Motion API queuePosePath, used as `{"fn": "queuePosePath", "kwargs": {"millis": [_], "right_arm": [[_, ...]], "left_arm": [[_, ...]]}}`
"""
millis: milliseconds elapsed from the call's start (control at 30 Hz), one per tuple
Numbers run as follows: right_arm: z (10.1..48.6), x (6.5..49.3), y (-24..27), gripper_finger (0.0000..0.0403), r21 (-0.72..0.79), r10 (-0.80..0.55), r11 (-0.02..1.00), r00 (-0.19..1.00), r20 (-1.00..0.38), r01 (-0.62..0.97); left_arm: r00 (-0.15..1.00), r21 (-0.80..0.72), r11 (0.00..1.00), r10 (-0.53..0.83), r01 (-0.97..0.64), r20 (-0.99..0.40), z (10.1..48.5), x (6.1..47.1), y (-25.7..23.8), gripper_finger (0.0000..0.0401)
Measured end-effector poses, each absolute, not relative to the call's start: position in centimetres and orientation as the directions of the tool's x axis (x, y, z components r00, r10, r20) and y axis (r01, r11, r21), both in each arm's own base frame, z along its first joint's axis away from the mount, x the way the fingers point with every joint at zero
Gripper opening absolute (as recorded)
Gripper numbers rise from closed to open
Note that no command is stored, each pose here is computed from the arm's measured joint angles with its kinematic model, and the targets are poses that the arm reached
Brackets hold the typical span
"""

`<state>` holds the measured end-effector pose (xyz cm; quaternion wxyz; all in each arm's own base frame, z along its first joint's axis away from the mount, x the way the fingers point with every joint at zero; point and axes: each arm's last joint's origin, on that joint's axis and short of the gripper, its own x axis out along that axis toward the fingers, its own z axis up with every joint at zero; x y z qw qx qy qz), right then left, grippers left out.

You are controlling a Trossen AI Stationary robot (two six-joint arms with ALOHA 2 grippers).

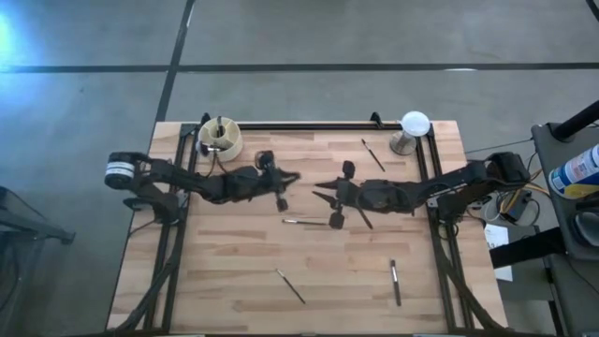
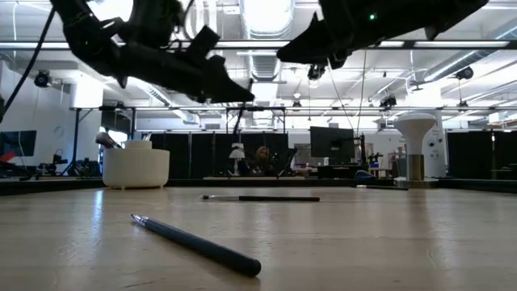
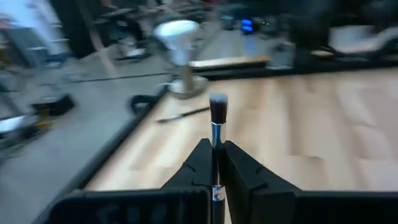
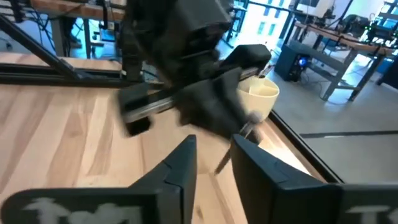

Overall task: Put items in baskets/containers
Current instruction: Put the eyeshadow brush into the organizer

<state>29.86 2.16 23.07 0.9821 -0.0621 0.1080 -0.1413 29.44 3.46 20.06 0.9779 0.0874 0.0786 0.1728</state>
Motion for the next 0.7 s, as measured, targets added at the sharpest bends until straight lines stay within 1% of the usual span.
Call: {"fn": "queuePosePath", "kwargs": {"millis": [67, 133, 233, 300, 433, 500, 700], "right_arm": [[23.2, 29.5, 2.2, 0.0103, -0.155, -0.287, 0.953, 0.939, -0.189, 0.26], [23.3, 29.2, 2.3, 0.0109, -0.155, -0.286, 0.953, 0.94, -0.184, 0.259], [23.4, 28.9, 2.2, 0.0112, -0.154, -0.286, 0.953, 0.941, -0.179, 0.26], [23.3, 28.7, 2.2, 0.0109, -0.157, -0.286, 0.953, 0.941, -0.18, 0.26], [23.3, 28.7, 2.2, 0.0097, -0.157, -0.286, 0.953, 0.941, -0.178, 0.26], [23.3, 28.8, 2.2, 0.0091, -0.159, -0.287, 0.952, 0.942, -0.174, 0.26], [23.2, 28.8, 2.2, 0.0073, -0.166, -0.286, 0.952, 0.942, -0.176, 0.258]], "left_arm": [[0.904, 0.194, 0.898, 0.418, -0.396, -0.088, 20.1, 28.1, 4.3, 0.0013], [0.859, 0.184, 0.849, 0.51, -0.495, -0.041, 20.2, 26.4, 5.2, 0.0013], [0.755, 0.16, 0.741, 0.654, -0.652, 0.044, 20.4, 23.5, 6.7, 0.0013], [0.691, 0.138, 0.678, 0.716, -0.722, 0.099, 20.4, 21.6, 7.6, 0.0013], [0.571, 0.072, 0.57, 0.794, -0.819, 0.211, 20.2, 18.1, 9.3, 0.0013], [0.518, 0.044, 0.523, 0.822, -0.851, 0.236, 19.9, 16.8, 10.3, 0.0013], [0.462, 0.008, 0.476, 0.849, -0.879, 0.255, 19.7, 15.1, 13.3, 0.0013]]}}
